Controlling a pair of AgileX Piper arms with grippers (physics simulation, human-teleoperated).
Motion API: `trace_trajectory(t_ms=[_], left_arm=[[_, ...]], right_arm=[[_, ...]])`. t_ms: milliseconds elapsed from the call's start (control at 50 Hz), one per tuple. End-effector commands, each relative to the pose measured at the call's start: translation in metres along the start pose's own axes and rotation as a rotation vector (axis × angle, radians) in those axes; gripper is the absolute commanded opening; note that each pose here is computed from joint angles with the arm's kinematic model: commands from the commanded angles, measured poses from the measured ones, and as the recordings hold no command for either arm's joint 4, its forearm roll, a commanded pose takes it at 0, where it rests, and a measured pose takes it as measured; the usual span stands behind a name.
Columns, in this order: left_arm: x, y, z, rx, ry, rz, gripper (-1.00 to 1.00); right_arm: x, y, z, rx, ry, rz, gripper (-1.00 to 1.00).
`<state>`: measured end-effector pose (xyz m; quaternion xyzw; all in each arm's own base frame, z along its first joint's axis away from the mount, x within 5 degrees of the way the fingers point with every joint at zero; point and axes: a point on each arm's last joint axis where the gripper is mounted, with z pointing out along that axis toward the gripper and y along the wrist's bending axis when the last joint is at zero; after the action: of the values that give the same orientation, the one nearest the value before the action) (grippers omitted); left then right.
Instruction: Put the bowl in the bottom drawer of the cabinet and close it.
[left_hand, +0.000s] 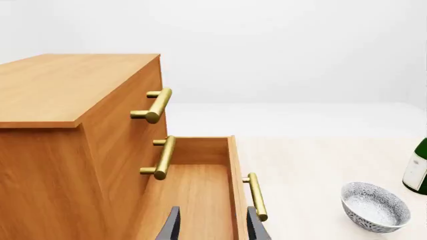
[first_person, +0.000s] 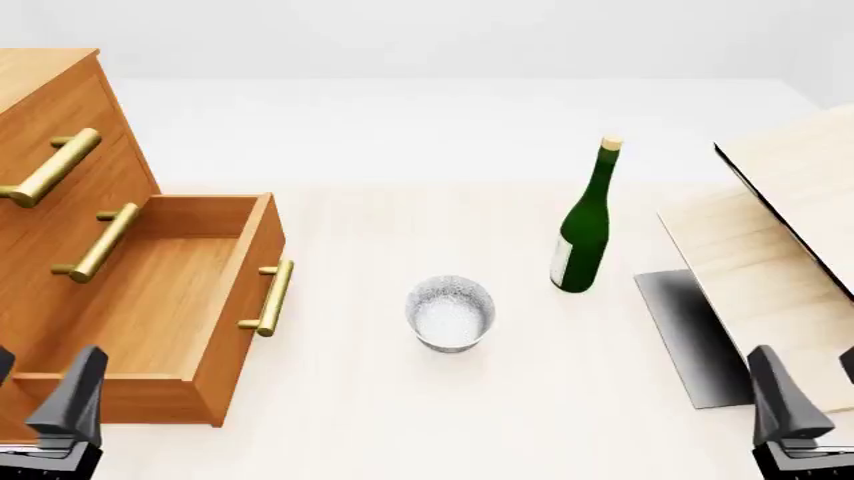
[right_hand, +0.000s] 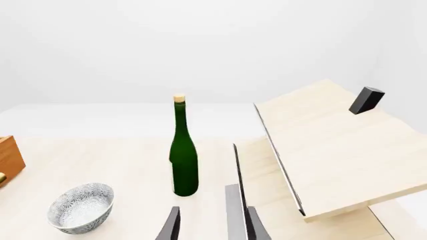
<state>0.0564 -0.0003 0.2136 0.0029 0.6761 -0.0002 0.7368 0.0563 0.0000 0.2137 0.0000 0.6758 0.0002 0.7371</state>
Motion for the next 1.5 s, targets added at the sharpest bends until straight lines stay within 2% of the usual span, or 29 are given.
trace_trajectory(t_ms=[20, 380, 1000, 1180, 1500], left_arm=[[-0.001, -0.001, 0.001, 0.014, 0.003, 0.010, 1.00], [0.000, -0.001, 0.002, 0.014, 0.016, 0.028, 1.00], [-0.002, -0.002, 0.000, 0.034, -0.006, 0.065, 1.00], [-0.011, -0.005, -0.001, 0.087, -0.003, 0.072, 1.00], [-0.026, -0.006, -0.001, 0.113, 0.016, 0.084, 1.00]], right_arm=[[-0.001, 0.000, 0.000, 0.000, 0.001, 0.001, 1.00], [-0.001, 0.000, 0.000, -0.001, 0.001, 0.001, 1.00], [-0.001, 0.000, 0.000, -0.001, 0.002, 0.001, 1.00], [-0.001, 0.000, 0.000, -0.001, 0.001, 0.001, 1.00], [-0.001, 0.000, 0.000, -0.001, 0.001, 0.001, 1.00]])
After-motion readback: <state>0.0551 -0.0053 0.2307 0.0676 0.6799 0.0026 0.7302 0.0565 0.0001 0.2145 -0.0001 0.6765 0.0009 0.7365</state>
